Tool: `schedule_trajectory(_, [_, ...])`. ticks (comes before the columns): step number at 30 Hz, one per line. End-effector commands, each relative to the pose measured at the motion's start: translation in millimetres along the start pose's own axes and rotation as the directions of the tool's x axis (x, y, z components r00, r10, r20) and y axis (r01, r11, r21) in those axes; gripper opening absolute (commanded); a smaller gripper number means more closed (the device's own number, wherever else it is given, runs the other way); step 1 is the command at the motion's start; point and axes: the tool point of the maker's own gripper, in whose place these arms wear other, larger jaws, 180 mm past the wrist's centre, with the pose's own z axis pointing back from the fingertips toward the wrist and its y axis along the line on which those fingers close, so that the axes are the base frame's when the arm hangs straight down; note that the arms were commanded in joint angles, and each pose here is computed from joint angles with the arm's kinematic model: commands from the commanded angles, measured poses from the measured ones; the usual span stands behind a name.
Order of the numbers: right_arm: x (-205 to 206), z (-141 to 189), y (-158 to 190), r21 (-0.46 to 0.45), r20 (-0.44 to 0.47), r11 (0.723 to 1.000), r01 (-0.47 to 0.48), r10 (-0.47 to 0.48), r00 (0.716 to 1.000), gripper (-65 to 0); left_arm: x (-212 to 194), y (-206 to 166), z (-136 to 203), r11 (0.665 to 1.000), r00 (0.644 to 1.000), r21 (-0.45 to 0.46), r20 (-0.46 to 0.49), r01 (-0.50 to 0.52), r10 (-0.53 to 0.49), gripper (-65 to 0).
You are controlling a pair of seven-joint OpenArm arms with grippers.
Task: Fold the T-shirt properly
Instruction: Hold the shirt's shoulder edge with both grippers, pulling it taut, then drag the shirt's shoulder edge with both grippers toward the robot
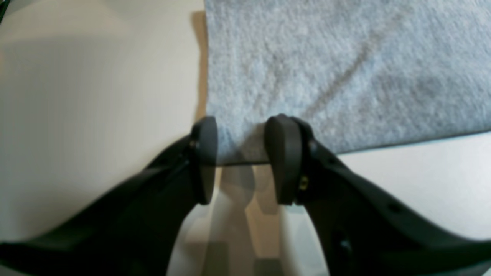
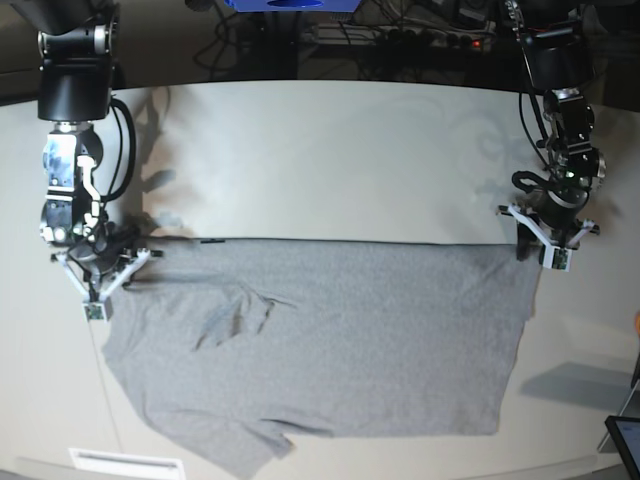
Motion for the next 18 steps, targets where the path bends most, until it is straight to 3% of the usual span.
schedule_trajectory(1, [32,10,-13,-0.035,0.090,0.999,-0.007,0.010,0.996,-60.4,18,14,1,1.000,0.999,0.026,0.047,0.015,-0.016,-41.1])
schedule_trajectory(7, [54,27,-25,-0.144,0.145,0.987,-0.072,0.093,0.985,-41.1,18,14,2,1.000,0.999,0.026,0.048,0.015,-0.017,-41.1])
schedule_trajectory(14, [59,30,-23,-0.174,0.152,0.980,-0.098,0.125,0.980,-39.9,21,13,2,1.000,0.998,0.026,0.057,0.010,-0.011,-41.1])
schedule_trajectory(18, [69,49,-17,-0.184,0.215,0.976,-0.113,0.152,0.965,-39.9,35,13,5,0.999,0.995,0.029,0.093,0.022,-0.025,-41.1])
